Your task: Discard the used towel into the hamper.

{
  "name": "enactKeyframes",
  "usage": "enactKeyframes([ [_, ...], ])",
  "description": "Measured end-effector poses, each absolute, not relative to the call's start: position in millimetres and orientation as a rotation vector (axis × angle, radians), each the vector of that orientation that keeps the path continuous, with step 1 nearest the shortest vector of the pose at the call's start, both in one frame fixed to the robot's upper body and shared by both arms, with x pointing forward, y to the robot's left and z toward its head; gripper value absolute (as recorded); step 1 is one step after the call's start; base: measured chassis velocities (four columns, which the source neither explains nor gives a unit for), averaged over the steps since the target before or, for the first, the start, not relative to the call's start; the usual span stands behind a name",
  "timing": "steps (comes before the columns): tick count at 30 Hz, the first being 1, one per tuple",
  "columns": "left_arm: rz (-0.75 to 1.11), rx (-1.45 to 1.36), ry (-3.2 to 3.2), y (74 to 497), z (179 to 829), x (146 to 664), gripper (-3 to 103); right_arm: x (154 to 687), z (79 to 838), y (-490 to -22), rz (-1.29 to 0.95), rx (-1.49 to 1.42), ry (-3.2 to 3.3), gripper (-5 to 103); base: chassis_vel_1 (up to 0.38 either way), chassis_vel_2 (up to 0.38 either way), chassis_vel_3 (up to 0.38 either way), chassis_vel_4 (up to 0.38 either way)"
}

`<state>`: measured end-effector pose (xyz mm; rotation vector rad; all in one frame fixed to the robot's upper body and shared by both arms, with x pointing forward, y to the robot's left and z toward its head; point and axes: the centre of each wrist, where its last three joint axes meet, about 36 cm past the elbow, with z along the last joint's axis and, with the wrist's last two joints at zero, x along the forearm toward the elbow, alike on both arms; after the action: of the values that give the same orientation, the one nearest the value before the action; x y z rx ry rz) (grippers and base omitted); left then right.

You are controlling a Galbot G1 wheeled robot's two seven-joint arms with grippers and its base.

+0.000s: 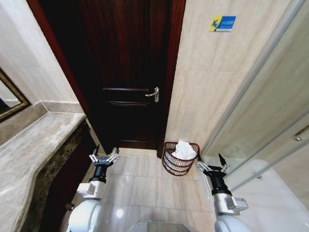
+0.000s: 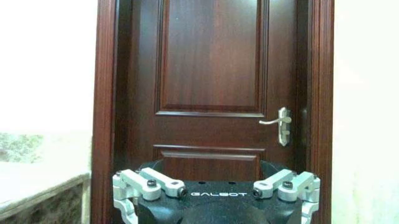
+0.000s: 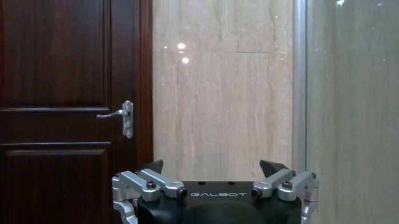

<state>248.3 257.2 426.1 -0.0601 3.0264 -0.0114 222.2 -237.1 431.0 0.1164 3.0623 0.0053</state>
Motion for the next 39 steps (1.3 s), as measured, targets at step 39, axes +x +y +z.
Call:
enactKeyframes([
  [39, -0.011, -0.060, 3.026, 257.1, 426.1, 248.4, 100, 222.2, 431.1, -237.2, 0.005, 0.117, 3.062, 100, 0.136, -0.132, -0.133, 0.135],
])
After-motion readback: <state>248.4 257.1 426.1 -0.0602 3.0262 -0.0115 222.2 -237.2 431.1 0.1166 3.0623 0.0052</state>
